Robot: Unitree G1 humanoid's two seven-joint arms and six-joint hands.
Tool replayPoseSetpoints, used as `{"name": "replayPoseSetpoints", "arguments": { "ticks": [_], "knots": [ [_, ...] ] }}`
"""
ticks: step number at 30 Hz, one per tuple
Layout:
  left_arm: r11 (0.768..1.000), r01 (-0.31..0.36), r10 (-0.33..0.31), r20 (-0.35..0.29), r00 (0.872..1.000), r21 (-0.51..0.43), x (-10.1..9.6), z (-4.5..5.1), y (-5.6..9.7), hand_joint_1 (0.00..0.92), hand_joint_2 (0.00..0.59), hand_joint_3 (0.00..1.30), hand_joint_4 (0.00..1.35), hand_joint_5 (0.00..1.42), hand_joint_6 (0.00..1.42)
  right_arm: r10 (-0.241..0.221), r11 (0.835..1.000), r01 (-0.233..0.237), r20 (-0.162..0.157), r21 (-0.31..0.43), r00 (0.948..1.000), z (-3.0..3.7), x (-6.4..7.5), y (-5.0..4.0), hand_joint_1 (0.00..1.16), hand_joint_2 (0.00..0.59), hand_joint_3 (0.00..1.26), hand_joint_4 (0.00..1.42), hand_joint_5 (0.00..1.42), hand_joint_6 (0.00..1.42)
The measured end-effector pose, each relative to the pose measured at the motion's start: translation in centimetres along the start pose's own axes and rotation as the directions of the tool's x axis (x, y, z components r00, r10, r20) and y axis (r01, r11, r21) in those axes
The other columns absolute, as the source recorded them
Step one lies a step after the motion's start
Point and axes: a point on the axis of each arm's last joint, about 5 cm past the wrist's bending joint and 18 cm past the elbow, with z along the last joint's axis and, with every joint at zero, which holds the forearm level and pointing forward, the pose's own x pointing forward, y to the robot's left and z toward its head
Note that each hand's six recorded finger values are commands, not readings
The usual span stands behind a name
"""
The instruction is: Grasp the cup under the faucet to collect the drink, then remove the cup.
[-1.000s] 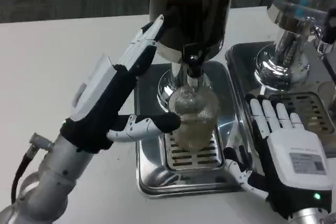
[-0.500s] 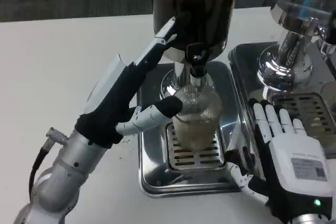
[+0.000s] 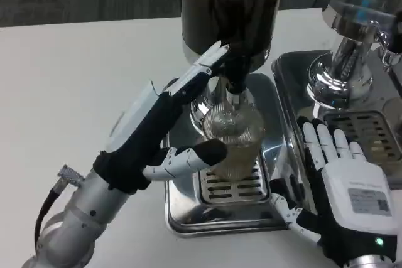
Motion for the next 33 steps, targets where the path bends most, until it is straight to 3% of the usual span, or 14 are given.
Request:
{"name": "replayPoseSetpoints", "arguments": {
  "ticks": [10,21,28,33],
  "knots": [
    [0.992,0.042,-0.045,0.025,0.999,0.121,-0.3,0.29,0.5,0.000,0.134,0.15,0.06,0.24,0.19,0.001,1.000,-0.001,-0.001,0.003,1.0000,0.01,0.0,0.03,0.36,0.401,0.00,0.00,0.00,0.06],
    [0.957,0.090,-0.112,0.064,0.992,0.277,-0.4,0.61,1.1,0.000,0.141,0.19,0.08,0.25,0.21,0.005,1.000,-0.005,-0.003,0.005,1.0000,-0.03,0.3,0.19,0.36,0.401,0.00,0.00,0.00,0.06],
    [0.922,0.110,-0.156,0.098,0.983,0.371,-0.4,0.89,1.4,0.000,0.142,0.20,0.09,0.26,0.22,0.003,1.000,-0.003,-0.003,0.007,1.0000,-0.01,0.4,0.22,0.37,0.395,0.00,0.00,0.00,0.06],
    [0.910,0.112,-0.167,0.107,0.980,0.400,-0.5,0.90,1.4,0.000,0.143,0.20,0.09,0.27,0.23,0.002,1.000,-0.002,-0.007,0.023,1.0000,0.01,0.4,0.27,0.41,0.364,0.00,0.00,0.00,0.09]
  ]
}}
